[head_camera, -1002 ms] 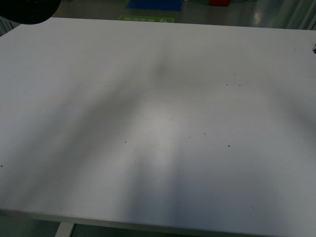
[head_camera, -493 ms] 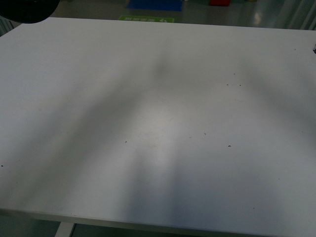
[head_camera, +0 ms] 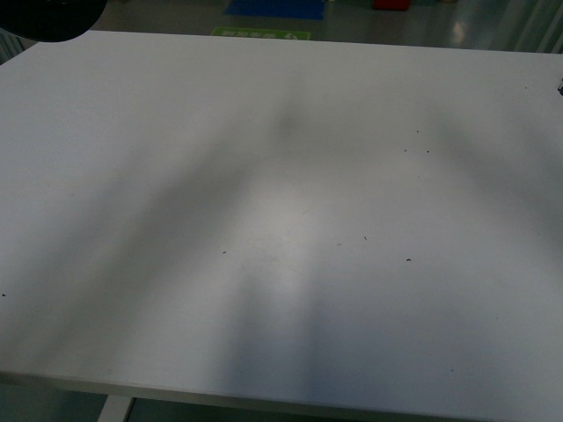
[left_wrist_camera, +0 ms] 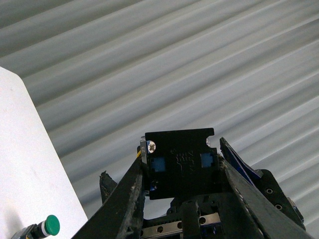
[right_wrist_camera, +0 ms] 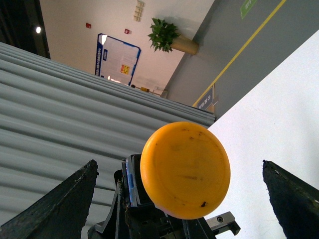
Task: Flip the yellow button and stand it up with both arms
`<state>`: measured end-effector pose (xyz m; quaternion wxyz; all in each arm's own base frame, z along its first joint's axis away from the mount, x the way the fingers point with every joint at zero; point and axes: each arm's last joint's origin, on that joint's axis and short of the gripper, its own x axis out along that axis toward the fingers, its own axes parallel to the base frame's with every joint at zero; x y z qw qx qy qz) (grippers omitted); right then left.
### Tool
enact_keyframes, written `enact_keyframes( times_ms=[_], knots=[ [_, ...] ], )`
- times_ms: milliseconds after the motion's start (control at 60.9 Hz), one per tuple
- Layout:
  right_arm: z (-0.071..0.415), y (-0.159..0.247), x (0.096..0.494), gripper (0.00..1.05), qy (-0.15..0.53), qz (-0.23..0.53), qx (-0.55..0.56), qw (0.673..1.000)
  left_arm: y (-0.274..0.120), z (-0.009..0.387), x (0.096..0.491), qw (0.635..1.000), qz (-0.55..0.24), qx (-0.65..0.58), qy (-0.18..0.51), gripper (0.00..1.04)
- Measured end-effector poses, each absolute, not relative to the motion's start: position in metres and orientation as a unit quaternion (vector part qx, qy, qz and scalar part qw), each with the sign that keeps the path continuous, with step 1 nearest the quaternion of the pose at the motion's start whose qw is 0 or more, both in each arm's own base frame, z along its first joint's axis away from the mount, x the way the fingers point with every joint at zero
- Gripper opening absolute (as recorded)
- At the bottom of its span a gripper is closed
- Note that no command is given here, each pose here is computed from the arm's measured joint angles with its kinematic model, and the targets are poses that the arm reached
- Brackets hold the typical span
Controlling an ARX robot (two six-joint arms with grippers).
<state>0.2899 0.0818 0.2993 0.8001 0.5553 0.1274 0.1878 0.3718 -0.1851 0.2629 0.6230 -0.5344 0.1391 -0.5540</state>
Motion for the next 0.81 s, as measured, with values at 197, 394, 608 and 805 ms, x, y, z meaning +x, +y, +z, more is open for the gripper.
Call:
enact_keyframes(
  times_ms=[197,394,608,805],
  knots=[
    [0.299,0.082,0.293,0.89,0.129,0.187,0.556,0.800,-0.185,0.263,0.372,0.623,-0.554,-0.534,0.139,0.34],
    [0.302,0.082,0.300,0.57,0.125,0.186,0.555,0.801,-0.185,0.263,0.372,0.623,-0.554,-0.534,0.139,0.34],
    [0.303,0.083,0.307,0.35,0.127,0.184,0.559,0.798,-0.185,0.263,0.372,0.618,-0.550,-0.543,0.145,0.34],
    [0.302,0.083,0.308,0.35,0.129,0.184,0.564,0.795,-0.185,0.263,0.372,0.616,-0.550,-0.544,0.146,0.34]
  ],
)
